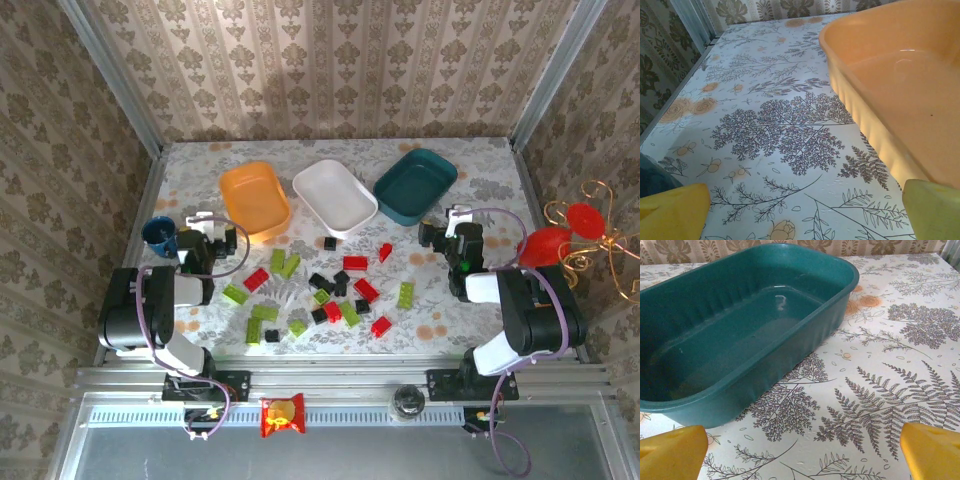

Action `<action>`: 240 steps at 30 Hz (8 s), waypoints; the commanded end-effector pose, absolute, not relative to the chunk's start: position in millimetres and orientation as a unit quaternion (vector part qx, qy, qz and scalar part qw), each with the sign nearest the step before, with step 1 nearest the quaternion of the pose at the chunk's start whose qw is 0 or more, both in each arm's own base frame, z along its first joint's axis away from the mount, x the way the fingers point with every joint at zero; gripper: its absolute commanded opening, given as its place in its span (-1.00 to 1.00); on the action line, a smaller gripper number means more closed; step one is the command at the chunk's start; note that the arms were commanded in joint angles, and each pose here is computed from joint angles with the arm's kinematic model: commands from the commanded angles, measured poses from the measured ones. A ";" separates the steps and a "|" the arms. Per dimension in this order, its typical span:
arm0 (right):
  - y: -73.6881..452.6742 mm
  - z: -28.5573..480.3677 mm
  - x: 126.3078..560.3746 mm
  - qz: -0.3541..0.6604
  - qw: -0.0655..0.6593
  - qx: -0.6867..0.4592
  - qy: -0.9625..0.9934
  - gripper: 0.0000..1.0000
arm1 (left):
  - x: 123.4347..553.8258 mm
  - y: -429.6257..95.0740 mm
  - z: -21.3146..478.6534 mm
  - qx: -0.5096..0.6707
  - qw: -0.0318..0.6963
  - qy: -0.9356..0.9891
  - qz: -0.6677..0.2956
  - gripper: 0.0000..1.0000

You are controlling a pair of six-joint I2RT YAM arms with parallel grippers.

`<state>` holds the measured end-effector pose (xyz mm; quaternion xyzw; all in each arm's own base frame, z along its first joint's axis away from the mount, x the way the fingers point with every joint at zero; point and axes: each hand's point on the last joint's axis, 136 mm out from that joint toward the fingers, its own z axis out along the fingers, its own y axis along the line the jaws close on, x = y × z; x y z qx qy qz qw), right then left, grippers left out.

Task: Sort the legos into containers by color
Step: Pick up the lego from the center of the table, then place the lego in the container, then pick up the lego from the bottom-center of the table, then place the lego in the container.

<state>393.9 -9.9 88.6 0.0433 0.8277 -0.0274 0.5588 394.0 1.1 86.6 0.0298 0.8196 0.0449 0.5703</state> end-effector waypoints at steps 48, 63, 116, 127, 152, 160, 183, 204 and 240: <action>-14.1 104.6 400.5 -0.033 0.572 0.050 0.818 1.00 | 400.9 -0.4 99.8 0.039 0.581 0.812 0.046 1.00; -37.4 159.1 362.6 -0.135 0.470 0.263 0.832 1.00 | 372.7 19.8 195.4 -0.168 0.633 0.749 0.094 1.00; 145.5 37.9 354.1 0.066 0.209 0.270 0.937 0.20 | 299.6 -31.4 326.9 -0.158 0.682 0.699 -0.149 1.00; 144.0 33.0 371.8 0.053 0.223 0.233 0.945 -0.40 | 289.0 -27.8 332.4 -0.144 0.671 0.726 -0.049 1.00; 66.2 128.5 489.6 0.097 0.317 0.278 0.902 -0.07 | 243.4 -49.9 390.3 -0.120 0.702 0.651 -0.263 1.00; 69.4 160.1 469.9 0.122 0.337 0.273 0.893 0.38 | 261.6 -56.6 372.7 -0.132 0.660 0.682 -0.286 1.00; 92.9 51.3 230.7 0.041 0.133 0.217 0.966 0.53 | 271.9 -88.8 188.5 -0.124 0.432 0.857 -0.251 0.93; 134.5 54.1 259.4 0.059 0.164 0.100 0.980 -0.49 | 256.3 -84.8 180.1 -0.103 0.419 0.873 -0.227 0.90; 251.4 176.9 468.2 0.191 0.337 0.053 0.920 0.50 | 242.0 -90.6 138.0 -0.109 0.326 0.915 -0.211 0.91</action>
